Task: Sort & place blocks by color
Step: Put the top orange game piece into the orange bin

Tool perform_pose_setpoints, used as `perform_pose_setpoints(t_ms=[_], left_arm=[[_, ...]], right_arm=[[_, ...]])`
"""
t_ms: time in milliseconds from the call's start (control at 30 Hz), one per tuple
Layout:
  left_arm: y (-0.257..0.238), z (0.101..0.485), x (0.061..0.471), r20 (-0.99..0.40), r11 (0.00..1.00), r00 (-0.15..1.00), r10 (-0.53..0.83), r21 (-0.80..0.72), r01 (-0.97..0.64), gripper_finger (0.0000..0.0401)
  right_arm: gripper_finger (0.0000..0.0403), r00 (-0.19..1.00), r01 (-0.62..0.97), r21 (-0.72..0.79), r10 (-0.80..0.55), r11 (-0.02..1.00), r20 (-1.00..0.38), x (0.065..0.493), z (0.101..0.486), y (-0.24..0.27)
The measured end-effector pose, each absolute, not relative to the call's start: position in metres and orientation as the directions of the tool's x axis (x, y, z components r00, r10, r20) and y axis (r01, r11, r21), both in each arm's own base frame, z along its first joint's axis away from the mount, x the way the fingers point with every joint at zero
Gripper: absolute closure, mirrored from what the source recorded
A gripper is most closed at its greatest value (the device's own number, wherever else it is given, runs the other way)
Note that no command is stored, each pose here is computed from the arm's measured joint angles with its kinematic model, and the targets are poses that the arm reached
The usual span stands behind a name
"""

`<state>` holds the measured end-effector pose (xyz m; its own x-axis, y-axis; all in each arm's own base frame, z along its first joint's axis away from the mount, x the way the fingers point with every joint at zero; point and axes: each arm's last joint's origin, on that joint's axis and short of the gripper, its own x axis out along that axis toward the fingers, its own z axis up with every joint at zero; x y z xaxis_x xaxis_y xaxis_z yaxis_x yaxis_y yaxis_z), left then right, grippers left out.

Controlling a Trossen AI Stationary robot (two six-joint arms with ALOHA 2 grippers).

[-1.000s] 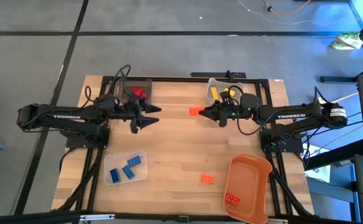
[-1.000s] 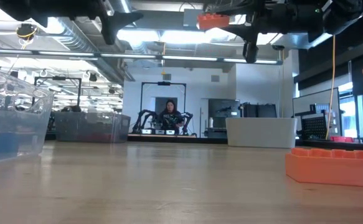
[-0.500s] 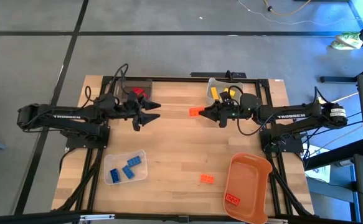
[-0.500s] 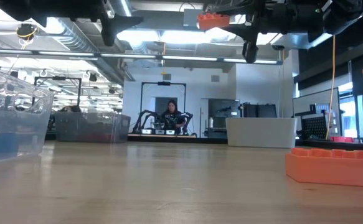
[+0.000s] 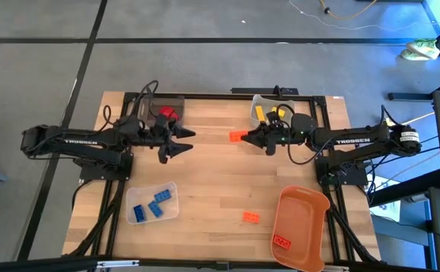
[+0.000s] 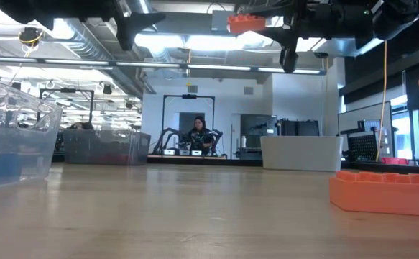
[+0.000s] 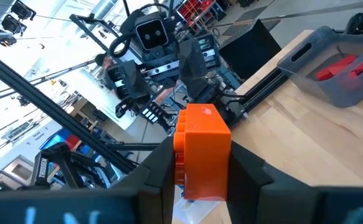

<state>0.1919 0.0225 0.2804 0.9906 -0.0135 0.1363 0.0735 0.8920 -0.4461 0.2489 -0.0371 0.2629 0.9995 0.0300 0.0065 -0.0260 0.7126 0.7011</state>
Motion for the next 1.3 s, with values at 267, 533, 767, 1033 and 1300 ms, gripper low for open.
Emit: perform_pose_setpoints(t_ms=[267,533,767,1033,1300], left_arm=[[0.02,0.281,0.192,0.137,0.891,0.99,-0.026,-0.446,0.085,0.0106],[0.02,0.281,0.192,0.137,0.891,0.99,-0.027,-0.445,0.086,0.0106],[0.02,0.281,0.192,0.136,0.891,0.989,-0.048,-0.443,0.104,0.0106],[0.02,0.281,0.192,0.137,0.89,0.989,-0.048,-0.443,0.105,0.0107],[0.02,0.281,0.192,0.137,0.891,0.99,-0.041,-0.444,0.098,0.0107]], right_arm=[[0.0306,0.999,-0.035,0.703,0.042,0.711,0.007,0.249,0.263,-0.037],[0.0306,0.971,-0.104,0.77,0.231,0.63,-0.058,0.253,0.268,-0.028],[0.0306,0.79,-0.043,0.811,0.517,0.584,-0.33,0.255,0.295,0.018],[0.0306,0.455,0.201,0.83,0.701,0.52,-0.55,0.222,0.318,0.09],[0.0306,0.166,0.524,0.566,0.575,0.637,-0.801,0.183,0.288,0.135]])
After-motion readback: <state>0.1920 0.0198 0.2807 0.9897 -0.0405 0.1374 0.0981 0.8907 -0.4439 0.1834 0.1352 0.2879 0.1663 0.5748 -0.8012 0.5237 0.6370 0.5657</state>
